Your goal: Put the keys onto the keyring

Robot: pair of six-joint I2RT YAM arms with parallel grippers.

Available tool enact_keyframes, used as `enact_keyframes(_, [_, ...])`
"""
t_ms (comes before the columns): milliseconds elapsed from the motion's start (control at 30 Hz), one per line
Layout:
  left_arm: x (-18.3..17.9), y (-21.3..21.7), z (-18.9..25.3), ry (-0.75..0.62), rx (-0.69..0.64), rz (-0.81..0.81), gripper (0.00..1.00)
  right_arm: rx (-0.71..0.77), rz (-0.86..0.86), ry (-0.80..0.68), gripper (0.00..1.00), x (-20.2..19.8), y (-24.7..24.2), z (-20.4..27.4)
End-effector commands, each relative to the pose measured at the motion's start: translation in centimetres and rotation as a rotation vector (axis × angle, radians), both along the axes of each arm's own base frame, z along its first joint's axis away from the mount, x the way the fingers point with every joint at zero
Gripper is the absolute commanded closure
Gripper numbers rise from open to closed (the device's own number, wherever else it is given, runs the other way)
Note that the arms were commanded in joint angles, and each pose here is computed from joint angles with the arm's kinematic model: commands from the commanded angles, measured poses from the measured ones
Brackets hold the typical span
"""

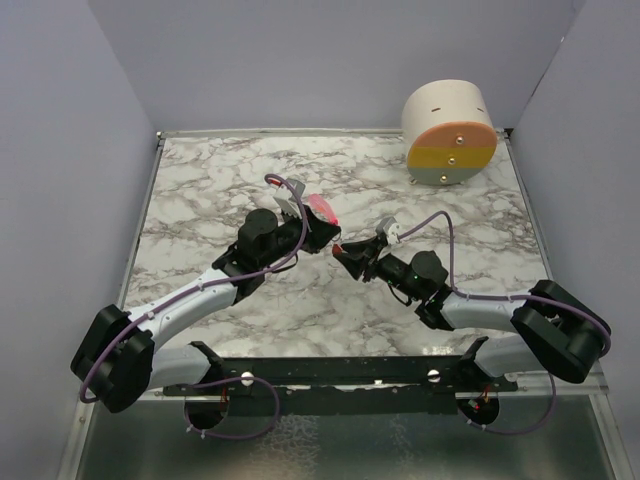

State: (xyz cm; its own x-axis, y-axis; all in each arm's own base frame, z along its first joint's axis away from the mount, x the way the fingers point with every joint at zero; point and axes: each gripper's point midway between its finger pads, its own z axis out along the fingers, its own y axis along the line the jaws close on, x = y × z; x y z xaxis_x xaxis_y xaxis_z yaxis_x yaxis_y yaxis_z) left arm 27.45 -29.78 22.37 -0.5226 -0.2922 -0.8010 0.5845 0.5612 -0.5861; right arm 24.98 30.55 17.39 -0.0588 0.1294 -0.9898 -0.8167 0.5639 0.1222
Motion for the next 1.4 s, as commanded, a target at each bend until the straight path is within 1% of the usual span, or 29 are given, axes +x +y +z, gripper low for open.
enact_keyframes(0, [-0.7, -0.4, 1.2, -0.017, -0.029, -0.03, 1.0, 0.039, -0.035, -0.066, 0.68, 0.8, -0.1, 2.1])
enact_keyframes(200, [-0.8, -0.6, 0.9, -0.01, -0.024, -0.038, 1.0, 0.038, -0.052, -0.083, 0.69, 1.1, -0.3, 2.2])
enact_keyframes(267, [-0.9, -0.7, 0.8, -0.009, -0.023, -0.039, 1.0, 0.035, -0.062, -0.085, 0.74, 1.3, -0.4, 2.1])
enact_keyframes(333, [-0.9, -0.7, 0.8, -0.009, -0.023, -0.039, 1.0, 0.034, -0.075, -0.088, 0.85, 1.4, -0.6, 2.1])
enact_keyframes(400, [-1.0, -0.7, 0.8, -0.011, -0.021, -0.042, 1.0, 0.033, -0.095, -0.09, 0.88, 1.5, -1.0, 2.1])
enact_keyframes(700, [-1.2, -0.8, 0.9, -0.014, -0.021, -0.053, 1.0, 0.0, -0.165, -0.112, 0.9, 2.0, -2.4, 2.4])
enact_keyframes(1133, [-1.9, -1.3, 0.3, 0.008, -0.015, -0.105, 1.0, -0.063, -0.231, -0.197, 0.9, 3.3, -3.1, 2.8])
enact_keyframes(1367, [-2.1, -2.0, -0.5, 0.034, -0.005, -0.146, 1.0, -0.056, -0.267, -0.228, 0.9, 3.5, -3.9, 3.3])
